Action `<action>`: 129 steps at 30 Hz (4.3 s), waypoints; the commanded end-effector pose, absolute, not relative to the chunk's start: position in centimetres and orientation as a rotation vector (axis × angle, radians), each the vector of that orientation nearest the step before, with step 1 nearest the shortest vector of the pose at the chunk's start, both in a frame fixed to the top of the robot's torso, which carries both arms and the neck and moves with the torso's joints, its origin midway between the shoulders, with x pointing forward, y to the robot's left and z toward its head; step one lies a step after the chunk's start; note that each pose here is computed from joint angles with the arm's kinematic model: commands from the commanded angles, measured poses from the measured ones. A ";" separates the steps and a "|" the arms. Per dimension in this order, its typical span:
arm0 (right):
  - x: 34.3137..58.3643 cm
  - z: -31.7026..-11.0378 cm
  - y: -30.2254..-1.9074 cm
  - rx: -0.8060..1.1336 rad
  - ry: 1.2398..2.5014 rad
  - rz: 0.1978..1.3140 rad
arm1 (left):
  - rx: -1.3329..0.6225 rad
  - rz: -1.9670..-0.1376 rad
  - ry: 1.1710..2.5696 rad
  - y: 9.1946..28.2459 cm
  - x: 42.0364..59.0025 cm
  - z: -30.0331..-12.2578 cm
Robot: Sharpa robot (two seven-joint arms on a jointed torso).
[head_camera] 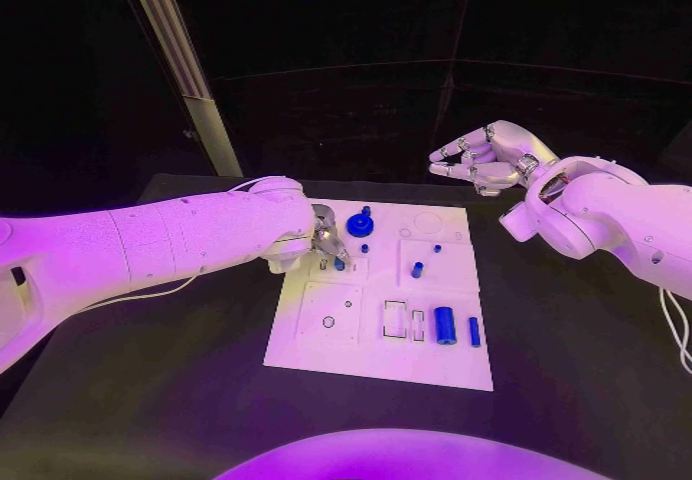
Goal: Assemble the parts on the task board
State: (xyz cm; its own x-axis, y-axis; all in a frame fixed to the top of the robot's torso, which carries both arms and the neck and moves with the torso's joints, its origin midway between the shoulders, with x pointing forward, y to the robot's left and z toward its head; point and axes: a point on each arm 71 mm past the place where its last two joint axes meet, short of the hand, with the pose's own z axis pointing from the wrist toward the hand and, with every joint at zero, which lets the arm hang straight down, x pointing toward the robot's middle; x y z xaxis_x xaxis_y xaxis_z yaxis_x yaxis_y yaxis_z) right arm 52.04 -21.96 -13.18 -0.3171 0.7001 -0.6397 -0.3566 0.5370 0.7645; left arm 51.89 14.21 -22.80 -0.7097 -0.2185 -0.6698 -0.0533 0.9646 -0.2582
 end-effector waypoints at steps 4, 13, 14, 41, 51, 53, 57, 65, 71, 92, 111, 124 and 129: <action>52.0 -13.0 -21.8 0.290 1.559 1.100 | -0.168 -0.266 2.373 14.2 51.9 -23.1; 52.0 -13.0 -21.8 0.290 1.556 1.099 | -0.180 -0.255 2.368 14.5 52.0 -23.1; 52.1 -13.0 -21.8 0.290 1.556 1.099 | -0.182 -0.253 2.367 14.5 52.1 -23.1; 52.3 -13.1 -22.0 0.294 1.555 1.092 | -0.280 -0.387 2.286 16.1 52.9 -19.0; 52.4 -13.2 -21.9 0.294 1.558 1.092 | -0.255 -0.317 2.336 17.9 56.0 -17.1; 52.5 -13.2 -21.9 0.294 1.559 1.093 | -0.237 -0.283 2.336 18.0 56.7 -17.0; 52.5 -13.2 -21.8 0.293 1.560 1.094 | -0.226 -0.229 2.335 18.3 57.8 -17.1; 52.5 -13.2 -21.7 0.292 1.562 1.097 | -0.219 -0.176 2.325 18.3 58.9 -17.5; 52.5 -13.2 -21.5 0.290 1.563 1.100 | -0.198 -0.142 2.323 18.2 59.2 -18.0; 52.6 -13.3 -21.2 0.289 1.565 1.102 | -0.196 -0.116 2.353 18.3 59.3 -19.6; 52.7 -13.3 -21.1 0.287 1.568 1.105 | -0.179 -0.136 2.402 17.5 58.8 -20.3; 52.7 -13.3 -21.0 0.287 1.573 1.105 | -0.174 -0.139 2.414 17.4 58.8 -20.3; 52.7 -13.3 -21.0 0.287 1.573 1.105 | -0.175 -0.142 2.416 17.4 58.8 -20.4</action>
